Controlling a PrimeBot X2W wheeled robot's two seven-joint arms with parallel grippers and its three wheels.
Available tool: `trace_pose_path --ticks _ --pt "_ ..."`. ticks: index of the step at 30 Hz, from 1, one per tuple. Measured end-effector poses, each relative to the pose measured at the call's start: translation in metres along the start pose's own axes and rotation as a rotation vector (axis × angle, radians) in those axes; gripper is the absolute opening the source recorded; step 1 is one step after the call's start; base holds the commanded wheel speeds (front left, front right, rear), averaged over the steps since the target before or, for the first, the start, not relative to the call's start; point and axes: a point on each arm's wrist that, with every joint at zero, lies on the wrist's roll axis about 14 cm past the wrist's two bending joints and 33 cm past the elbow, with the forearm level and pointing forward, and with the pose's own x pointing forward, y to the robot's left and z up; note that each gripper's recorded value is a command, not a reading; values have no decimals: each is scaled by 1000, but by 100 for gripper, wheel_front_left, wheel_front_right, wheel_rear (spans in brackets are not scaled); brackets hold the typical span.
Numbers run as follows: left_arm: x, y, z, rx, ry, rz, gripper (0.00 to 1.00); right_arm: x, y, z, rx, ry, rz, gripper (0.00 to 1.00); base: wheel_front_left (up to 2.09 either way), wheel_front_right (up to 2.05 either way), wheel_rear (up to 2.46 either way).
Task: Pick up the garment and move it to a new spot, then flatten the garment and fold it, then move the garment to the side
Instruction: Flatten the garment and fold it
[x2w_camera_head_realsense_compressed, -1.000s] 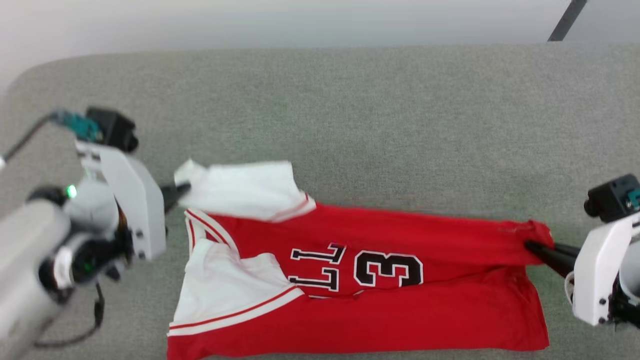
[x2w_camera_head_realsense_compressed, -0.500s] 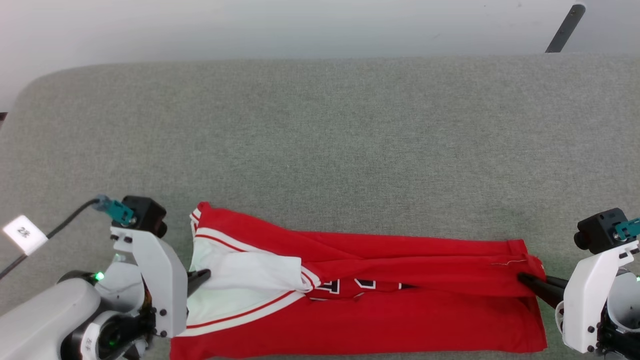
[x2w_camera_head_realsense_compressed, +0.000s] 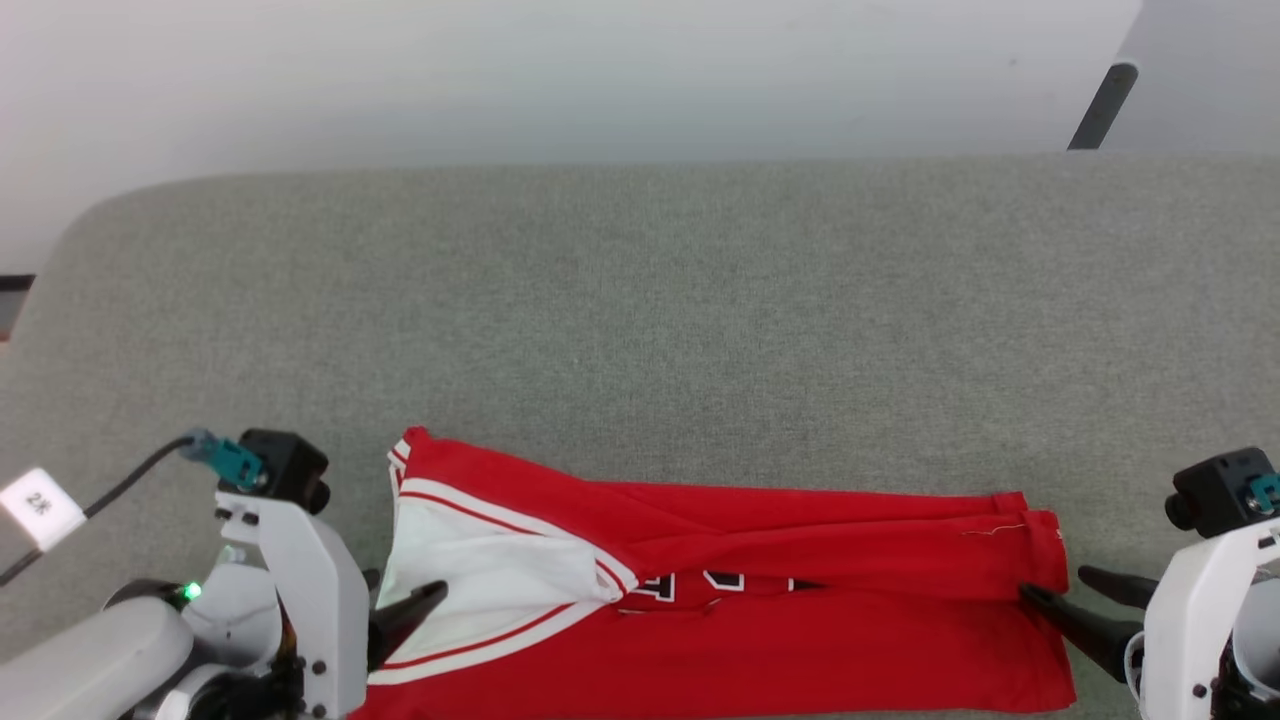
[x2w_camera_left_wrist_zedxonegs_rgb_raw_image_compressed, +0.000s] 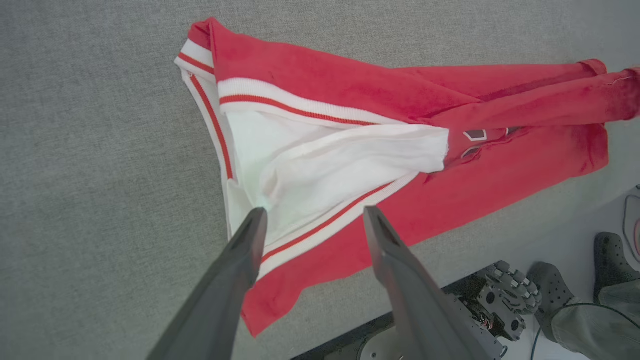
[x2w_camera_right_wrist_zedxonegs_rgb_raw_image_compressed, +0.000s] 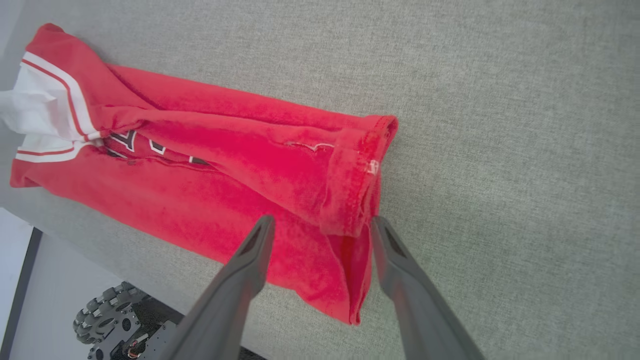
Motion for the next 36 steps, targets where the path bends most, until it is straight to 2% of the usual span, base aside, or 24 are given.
trace_pose_path --ticks 9,20,27,36 --pt "-16 -2 -5 -21 -81 16 100 -18 10 -7 38 -47 6 100 0 0 0" --pt "-27 5 13 -14 -372 45 100 -28 17 -19 98 -85 4 100 0 0 0" --pt "-34 17 25 -47 -570 74 100 -29 18 -9 91 -139 1 100 0 0 0" --pt "-40 39 29 -59 -713 132 100 -25 10 -11 85 -114 -22 100 0 0 0"
